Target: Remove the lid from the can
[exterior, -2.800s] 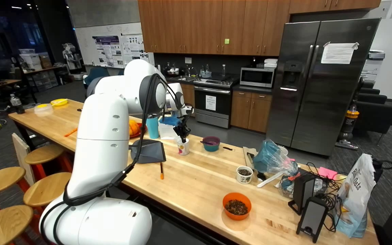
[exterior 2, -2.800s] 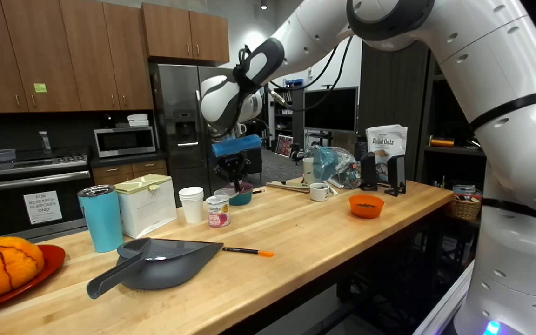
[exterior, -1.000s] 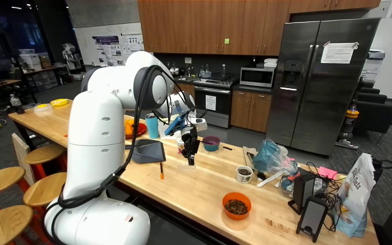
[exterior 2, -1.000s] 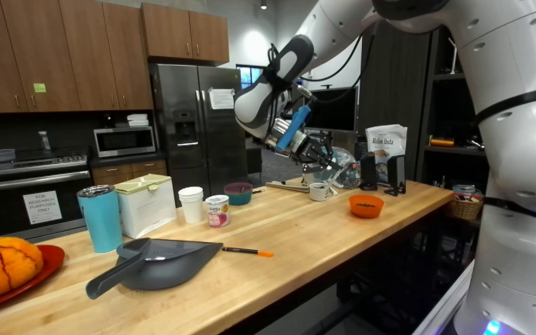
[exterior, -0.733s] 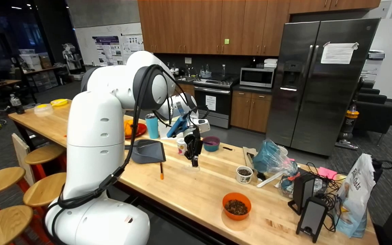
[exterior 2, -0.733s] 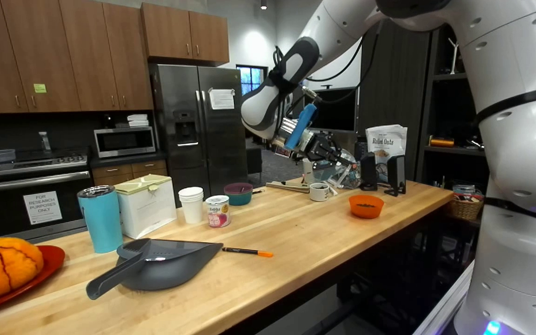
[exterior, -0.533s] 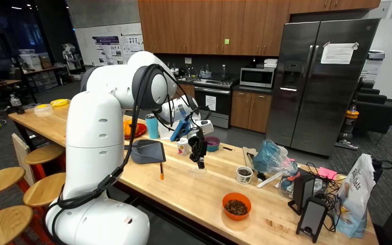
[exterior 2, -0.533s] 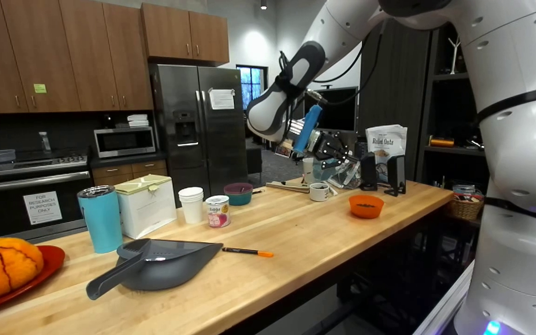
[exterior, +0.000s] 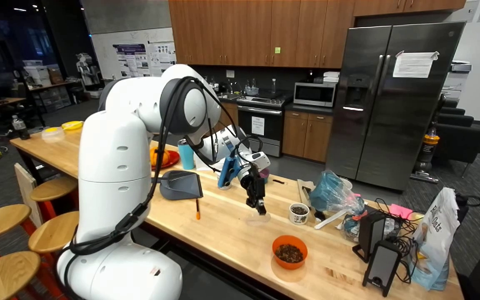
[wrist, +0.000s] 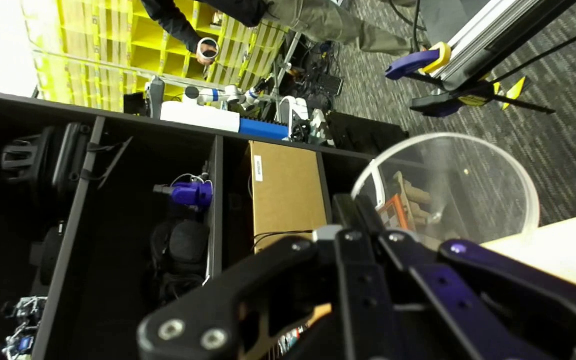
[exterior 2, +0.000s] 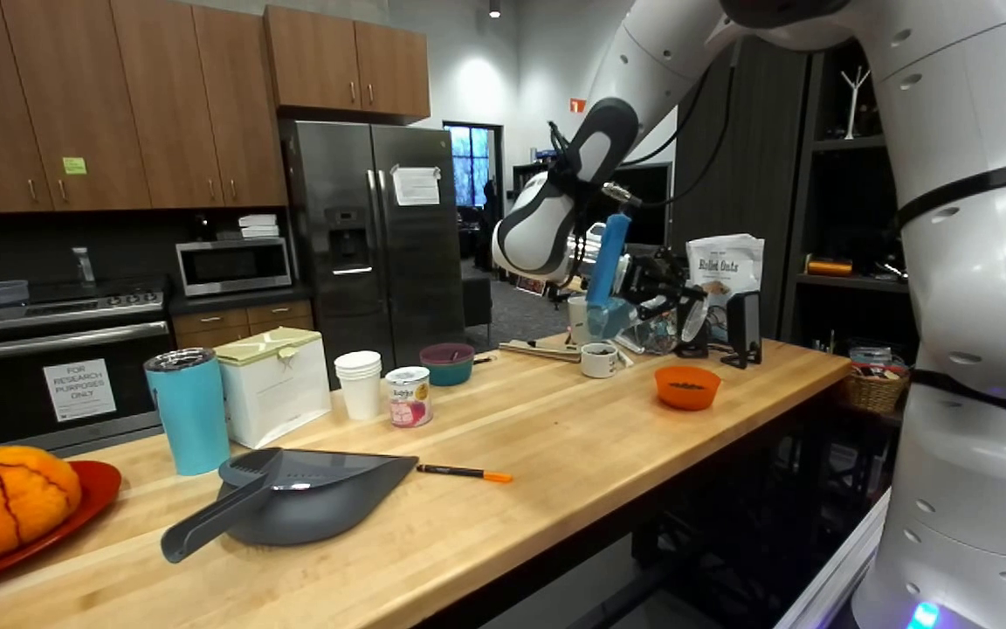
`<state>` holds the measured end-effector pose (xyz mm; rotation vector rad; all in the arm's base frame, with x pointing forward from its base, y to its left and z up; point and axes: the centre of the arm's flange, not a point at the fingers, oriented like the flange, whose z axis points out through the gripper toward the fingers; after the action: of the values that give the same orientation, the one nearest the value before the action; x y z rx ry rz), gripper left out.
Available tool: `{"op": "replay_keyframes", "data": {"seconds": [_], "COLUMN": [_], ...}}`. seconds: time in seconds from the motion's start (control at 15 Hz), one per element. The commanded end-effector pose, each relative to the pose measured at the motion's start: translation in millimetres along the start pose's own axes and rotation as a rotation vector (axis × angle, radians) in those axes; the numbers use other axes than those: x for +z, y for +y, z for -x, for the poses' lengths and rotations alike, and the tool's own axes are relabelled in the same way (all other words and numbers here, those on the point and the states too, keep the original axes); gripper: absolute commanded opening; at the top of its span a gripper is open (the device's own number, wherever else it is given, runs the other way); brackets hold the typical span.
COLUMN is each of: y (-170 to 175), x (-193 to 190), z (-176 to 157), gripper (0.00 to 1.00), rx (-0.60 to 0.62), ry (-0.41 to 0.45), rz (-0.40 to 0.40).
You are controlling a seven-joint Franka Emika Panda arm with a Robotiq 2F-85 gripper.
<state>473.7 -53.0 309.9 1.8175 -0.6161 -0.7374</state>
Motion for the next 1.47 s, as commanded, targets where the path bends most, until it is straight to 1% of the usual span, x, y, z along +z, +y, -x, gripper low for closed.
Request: {"op": "replay_keyframes", "data": {"seconds": [0.0, 0.27, 0.67, 0.87, 1.0, 1.13, 1.4], "y": [-1.8, -17.6, -33.5, -48.8, -56.6, -63.1, -70.5], "x": [17.5, 19.0, 8.9, -0.5, -6.2, -8.9, -8.5], "z": [-2.6, -8.8, -22.0, -18.3, -17.7, -19.1, -24.2], "gripper": [0.00, 0.00, 0.00, 0.00, 0.00, 0.00, 0.00], "rx": [0.065, 0.101, 0.153, 0.166, 0.161, 0.167, 0.187], "ry": [0.044, 0.092, 0.174, 0.210, 0.221, 0.236, 0.254], "rz": [0.008, 0.021, 0.011, -0.003, -0.029, -0.034, -0.014]}}
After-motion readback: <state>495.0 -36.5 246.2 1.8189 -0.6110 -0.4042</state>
